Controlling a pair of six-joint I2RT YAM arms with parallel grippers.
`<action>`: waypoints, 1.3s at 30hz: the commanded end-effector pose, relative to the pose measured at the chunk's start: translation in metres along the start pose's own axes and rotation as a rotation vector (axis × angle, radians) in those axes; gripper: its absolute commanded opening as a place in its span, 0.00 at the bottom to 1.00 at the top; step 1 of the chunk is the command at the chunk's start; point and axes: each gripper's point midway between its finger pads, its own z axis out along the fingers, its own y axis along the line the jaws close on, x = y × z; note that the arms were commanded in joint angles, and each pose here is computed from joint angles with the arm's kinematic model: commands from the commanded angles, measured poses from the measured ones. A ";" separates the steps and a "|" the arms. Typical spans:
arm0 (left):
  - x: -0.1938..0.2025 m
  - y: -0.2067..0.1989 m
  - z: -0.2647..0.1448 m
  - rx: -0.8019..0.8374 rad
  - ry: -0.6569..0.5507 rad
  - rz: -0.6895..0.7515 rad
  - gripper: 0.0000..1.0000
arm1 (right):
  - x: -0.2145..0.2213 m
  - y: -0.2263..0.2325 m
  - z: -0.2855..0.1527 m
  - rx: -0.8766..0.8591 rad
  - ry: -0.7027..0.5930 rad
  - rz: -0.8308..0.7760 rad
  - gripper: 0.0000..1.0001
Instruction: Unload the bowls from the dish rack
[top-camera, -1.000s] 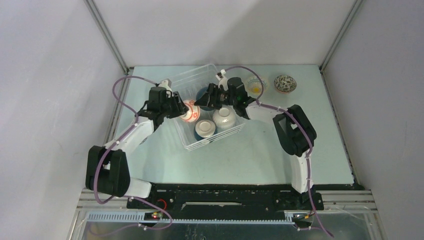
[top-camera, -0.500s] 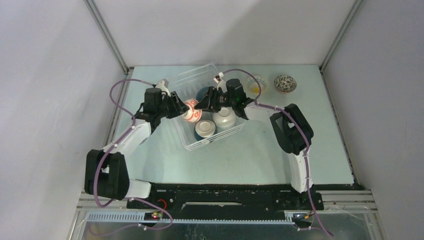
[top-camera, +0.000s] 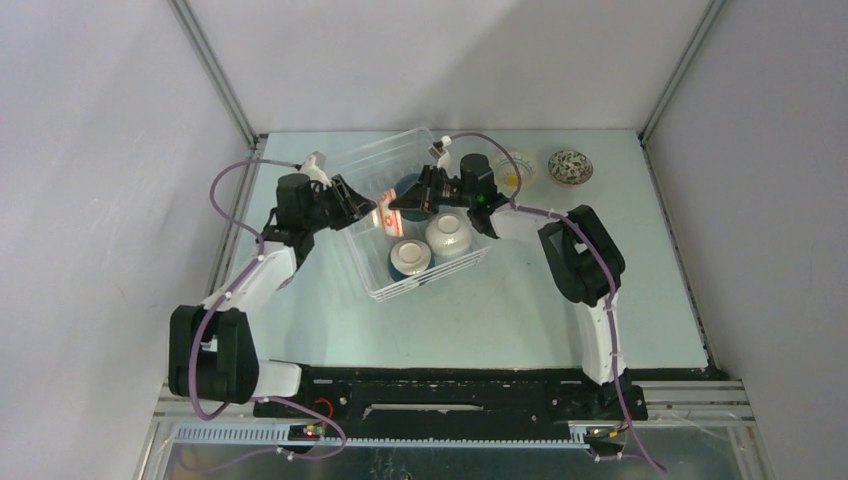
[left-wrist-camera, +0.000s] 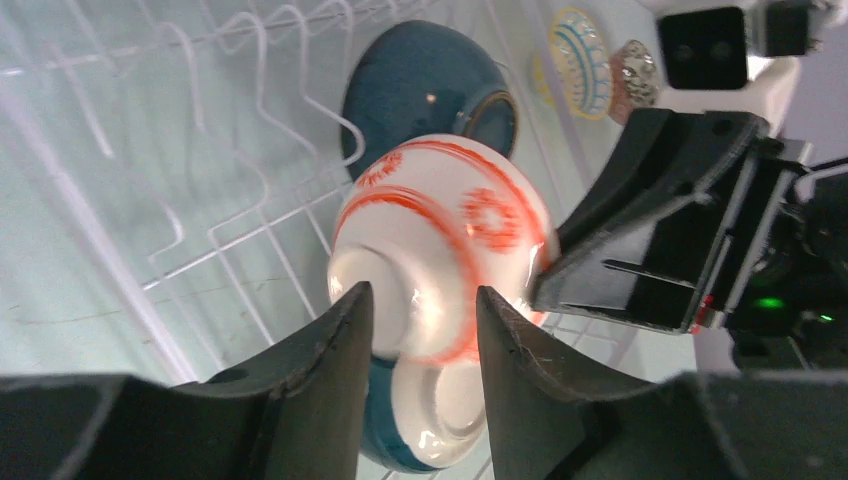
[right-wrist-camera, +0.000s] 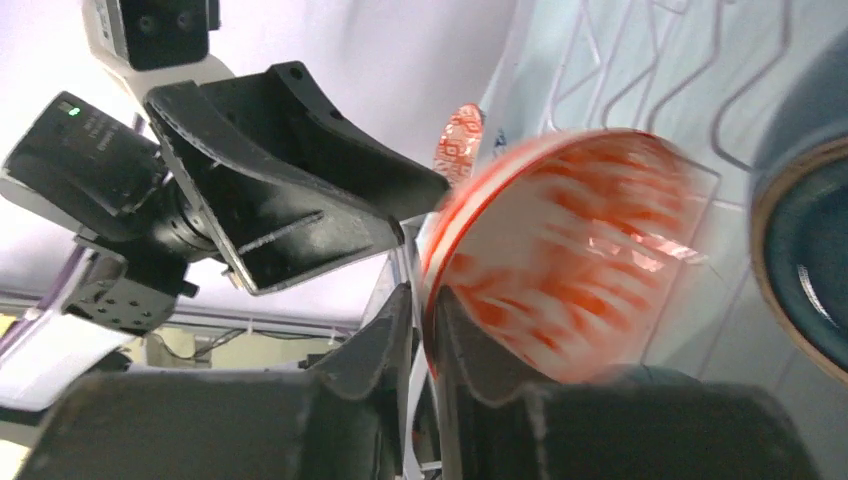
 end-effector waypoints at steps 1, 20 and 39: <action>-0.003 -0.037 -0.009 0.181 -0.014 -0.025 0.35 | -0.003 0.037 0.009 -0.173 0.002 -0.013 0.14; -0.036 -0.041 -0.055 0.104 -0.215 0.000 0.47 | -0.018 0.069 0.006 -0.253 -0.028 -0.014 0.00; -0.052 -0.027 -0.124 -0.034 -0.475 0.009 0.56 | -0.037 0.152 -0.050 -0.128 -0.086 -0.309 0.00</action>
